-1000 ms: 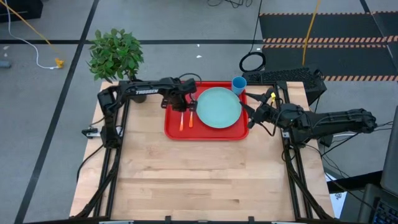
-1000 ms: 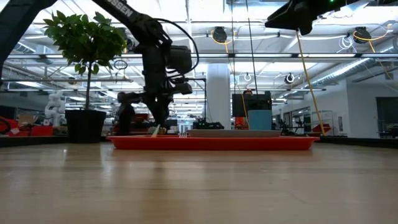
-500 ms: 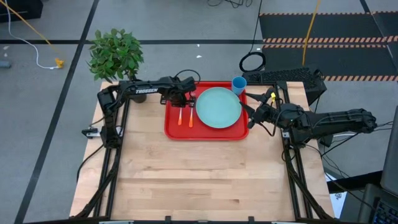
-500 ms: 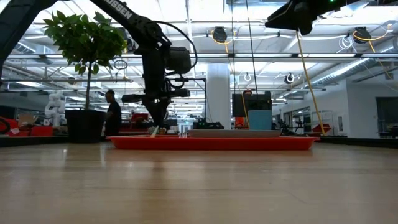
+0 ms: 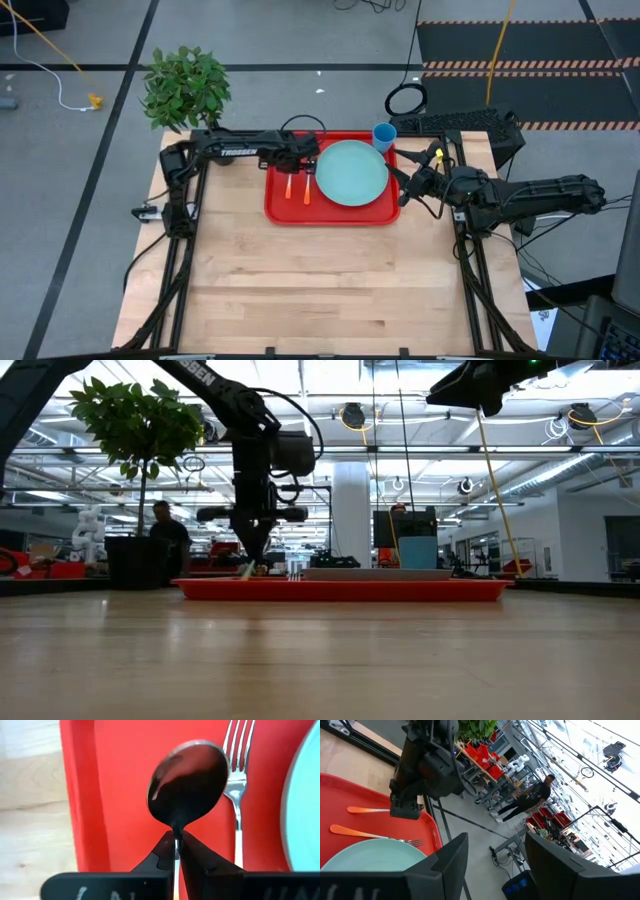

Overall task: Pick and place plate/cup/fork/spoon on tray
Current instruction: Put the orange spoon on the orange serving tray to the left of the orange fork

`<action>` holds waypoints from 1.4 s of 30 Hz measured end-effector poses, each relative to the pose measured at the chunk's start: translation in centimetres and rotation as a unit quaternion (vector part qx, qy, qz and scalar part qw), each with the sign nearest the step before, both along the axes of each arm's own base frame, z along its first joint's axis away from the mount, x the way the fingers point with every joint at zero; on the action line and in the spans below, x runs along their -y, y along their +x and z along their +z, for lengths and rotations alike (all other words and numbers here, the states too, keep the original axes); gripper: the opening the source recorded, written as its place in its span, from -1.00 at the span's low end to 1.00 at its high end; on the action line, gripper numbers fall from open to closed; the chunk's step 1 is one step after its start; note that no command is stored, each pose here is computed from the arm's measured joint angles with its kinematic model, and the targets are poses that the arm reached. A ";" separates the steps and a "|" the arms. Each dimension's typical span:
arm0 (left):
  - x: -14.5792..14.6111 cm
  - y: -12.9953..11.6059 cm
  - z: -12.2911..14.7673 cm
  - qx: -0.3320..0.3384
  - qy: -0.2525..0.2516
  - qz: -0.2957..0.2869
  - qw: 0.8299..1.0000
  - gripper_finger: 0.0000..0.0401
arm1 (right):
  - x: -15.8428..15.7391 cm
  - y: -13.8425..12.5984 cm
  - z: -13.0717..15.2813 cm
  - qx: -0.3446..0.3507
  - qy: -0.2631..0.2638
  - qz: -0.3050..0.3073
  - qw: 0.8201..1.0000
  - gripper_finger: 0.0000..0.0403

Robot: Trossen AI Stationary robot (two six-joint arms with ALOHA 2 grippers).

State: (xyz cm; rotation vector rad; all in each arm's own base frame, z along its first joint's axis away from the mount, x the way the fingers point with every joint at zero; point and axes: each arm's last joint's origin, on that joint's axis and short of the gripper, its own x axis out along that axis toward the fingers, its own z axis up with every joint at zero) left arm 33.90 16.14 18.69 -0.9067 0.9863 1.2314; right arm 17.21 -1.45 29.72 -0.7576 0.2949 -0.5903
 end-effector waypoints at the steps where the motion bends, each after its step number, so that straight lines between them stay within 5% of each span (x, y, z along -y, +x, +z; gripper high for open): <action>1: 0.0 0.1 -0.1 0.000 0.002 -0.001 1.000 -0.93 | 0.0 0.0 0.0 0.000 0.000 0.000 1.000 -0.05; 25: -0.1 1.2 -3.8 -0.033 0.023 0.020 0.999 -0.90 | 0.0 0.0 0.0 0.002 0.006 0.000 1.000 -0.05; 42: -0.3 1.4 -3.8 -0.028 0.037 0.025 0.999 -0.89 | 0.0 0.0 -0.1 -0.001 0.006 0.000 1.000 -0.05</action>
